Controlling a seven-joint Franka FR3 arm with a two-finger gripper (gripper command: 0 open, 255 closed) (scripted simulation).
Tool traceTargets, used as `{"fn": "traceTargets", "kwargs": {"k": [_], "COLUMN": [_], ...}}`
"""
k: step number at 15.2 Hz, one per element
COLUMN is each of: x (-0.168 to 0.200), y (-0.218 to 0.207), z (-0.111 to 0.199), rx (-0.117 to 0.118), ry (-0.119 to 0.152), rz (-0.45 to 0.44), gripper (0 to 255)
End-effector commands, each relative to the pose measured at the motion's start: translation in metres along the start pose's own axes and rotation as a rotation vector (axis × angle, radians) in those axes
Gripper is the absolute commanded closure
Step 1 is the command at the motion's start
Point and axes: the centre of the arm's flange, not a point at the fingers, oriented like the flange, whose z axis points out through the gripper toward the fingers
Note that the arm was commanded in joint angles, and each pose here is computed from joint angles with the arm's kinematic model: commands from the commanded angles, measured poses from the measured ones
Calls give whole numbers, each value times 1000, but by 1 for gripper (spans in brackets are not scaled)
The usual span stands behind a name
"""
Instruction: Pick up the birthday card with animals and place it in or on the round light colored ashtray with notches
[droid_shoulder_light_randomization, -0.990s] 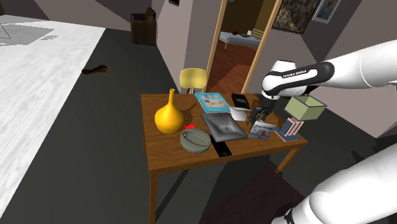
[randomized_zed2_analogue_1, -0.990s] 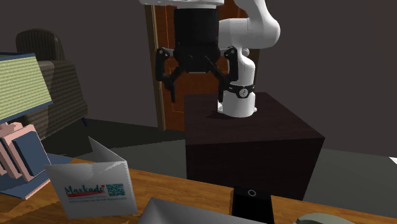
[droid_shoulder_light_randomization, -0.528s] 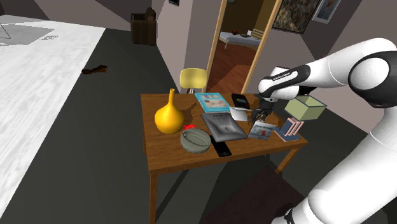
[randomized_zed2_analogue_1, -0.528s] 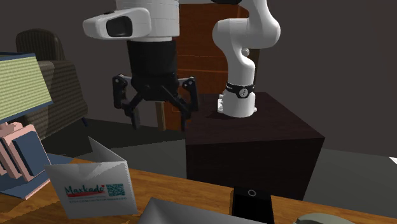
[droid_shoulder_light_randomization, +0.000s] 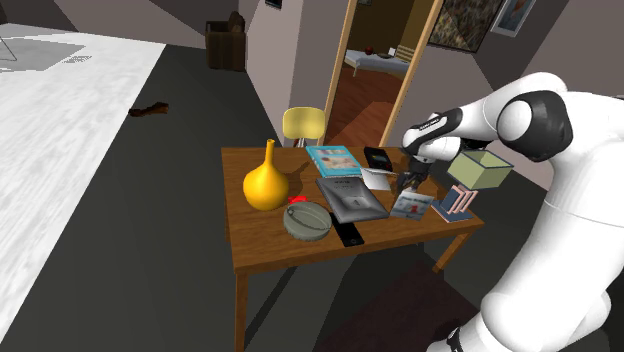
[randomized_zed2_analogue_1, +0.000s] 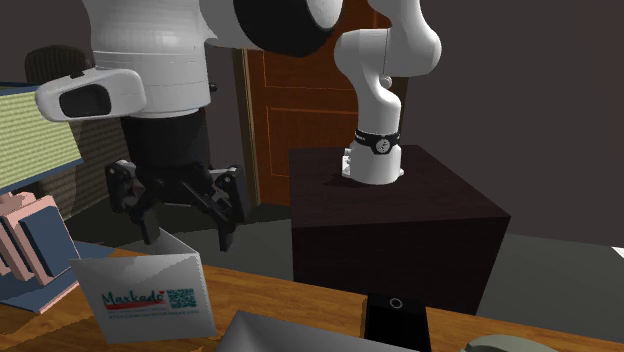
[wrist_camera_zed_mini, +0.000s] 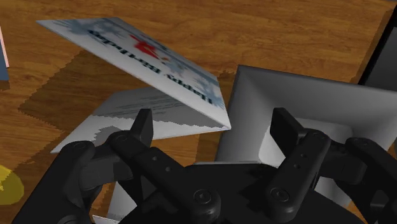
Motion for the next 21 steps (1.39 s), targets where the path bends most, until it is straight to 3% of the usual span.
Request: {"fn": "traceTargets", "kwargs": {"k": [1,6,14,15,21], "x": [2,2,2,2,1], "y": [3,3,3,3,3], "z": [11,35,35,35,35], "rx": [-1,-1,-1,-1,-1], "ry": [1,1,1,1,1], "rz": [1,1,1,1,1], "gripper": [0,0,0,255,255]}}
